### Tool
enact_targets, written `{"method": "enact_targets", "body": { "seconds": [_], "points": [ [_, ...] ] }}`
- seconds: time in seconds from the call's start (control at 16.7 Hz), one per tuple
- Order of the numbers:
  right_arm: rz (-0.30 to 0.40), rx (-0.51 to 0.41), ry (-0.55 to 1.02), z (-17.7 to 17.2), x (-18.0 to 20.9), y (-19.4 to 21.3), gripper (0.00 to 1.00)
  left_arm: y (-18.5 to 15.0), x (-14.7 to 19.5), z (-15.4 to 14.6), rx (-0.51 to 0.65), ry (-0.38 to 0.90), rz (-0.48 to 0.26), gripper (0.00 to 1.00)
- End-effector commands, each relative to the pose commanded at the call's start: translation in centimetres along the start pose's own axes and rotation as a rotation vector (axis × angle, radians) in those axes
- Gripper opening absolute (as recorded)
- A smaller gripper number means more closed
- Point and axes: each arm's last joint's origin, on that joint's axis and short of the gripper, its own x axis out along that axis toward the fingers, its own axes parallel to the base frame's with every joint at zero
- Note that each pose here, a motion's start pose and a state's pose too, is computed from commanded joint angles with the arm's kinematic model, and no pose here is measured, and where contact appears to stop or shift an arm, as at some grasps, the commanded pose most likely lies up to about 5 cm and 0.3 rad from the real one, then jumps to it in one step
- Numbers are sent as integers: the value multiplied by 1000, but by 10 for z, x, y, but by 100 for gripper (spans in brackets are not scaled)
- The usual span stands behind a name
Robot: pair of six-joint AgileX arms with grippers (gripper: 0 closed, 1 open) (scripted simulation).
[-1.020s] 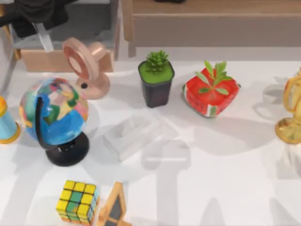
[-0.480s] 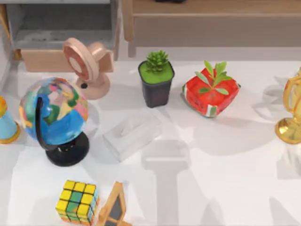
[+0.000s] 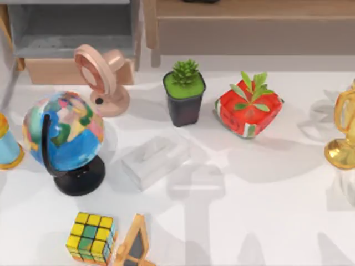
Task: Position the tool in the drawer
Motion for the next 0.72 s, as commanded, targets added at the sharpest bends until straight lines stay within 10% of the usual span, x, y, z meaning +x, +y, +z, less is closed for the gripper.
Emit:
{"method": "enact_targets", "body": {
  "seconds": [0.72],
  "points": [
    [0, 0, 0, 0, 0, 0, 100, 1, 14, -4, 10, 17, -30, 0]
  ]
}}
